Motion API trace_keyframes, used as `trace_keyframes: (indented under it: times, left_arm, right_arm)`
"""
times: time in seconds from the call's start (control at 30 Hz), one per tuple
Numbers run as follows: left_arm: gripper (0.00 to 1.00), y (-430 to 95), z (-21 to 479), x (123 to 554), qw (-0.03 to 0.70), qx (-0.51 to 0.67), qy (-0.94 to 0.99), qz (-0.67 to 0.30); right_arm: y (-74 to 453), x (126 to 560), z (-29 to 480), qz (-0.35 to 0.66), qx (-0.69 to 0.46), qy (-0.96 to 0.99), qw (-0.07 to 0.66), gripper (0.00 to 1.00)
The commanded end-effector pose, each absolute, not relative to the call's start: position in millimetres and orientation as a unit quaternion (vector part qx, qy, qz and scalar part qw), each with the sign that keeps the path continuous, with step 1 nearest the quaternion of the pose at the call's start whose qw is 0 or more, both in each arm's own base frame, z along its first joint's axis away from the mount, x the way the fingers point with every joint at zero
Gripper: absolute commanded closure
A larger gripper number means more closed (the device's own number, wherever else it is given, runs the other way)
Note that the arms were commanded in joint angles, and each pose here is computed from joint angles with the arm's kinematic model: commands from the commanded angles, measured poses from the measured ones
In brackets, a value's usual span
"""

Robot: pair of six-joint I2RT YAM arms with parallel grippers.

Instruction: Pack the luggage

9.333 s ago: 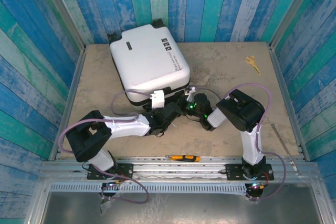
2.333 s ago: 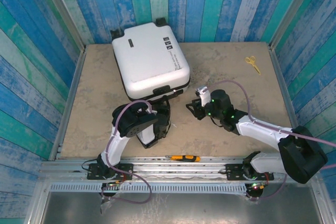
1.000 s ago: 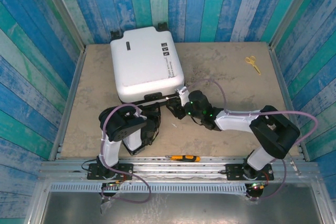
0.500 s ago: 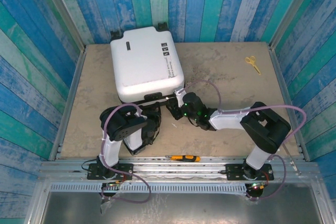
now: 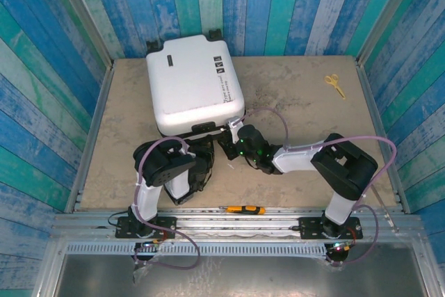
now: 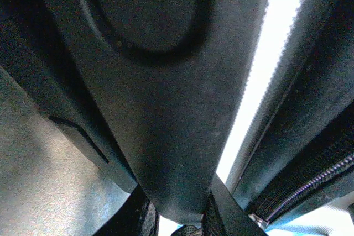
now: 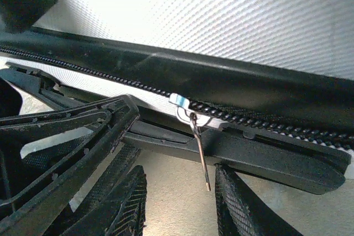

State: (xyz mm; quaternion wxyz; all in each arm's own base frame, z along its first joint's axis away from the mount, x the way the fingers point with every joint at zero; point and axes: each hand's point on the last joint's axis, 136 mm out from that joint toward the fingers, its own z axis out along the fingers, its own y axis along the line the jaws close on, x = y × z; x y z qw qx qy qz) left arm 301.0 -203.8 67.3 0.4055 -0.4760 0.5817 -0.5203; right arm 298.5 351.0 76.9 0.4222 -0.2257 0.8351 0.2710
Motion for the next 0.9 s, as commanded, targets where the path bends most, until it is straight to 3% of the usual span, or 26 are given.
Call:
trace_keyframes:
  times: [0.0,0.87]
  left_arm:
    - [1.0,-210,66,292,0.407,-0.436,0.603,-0.531]
    - [1.0,-209,59,290,0.401,-0.438,0.61,-0.525]
  right_arm:
    - [352,310,97,0.269,-0.204,0.823,0.457,0.64]
    - [350,326,125,0.256,-0.204,0.806,0.493,0.65]
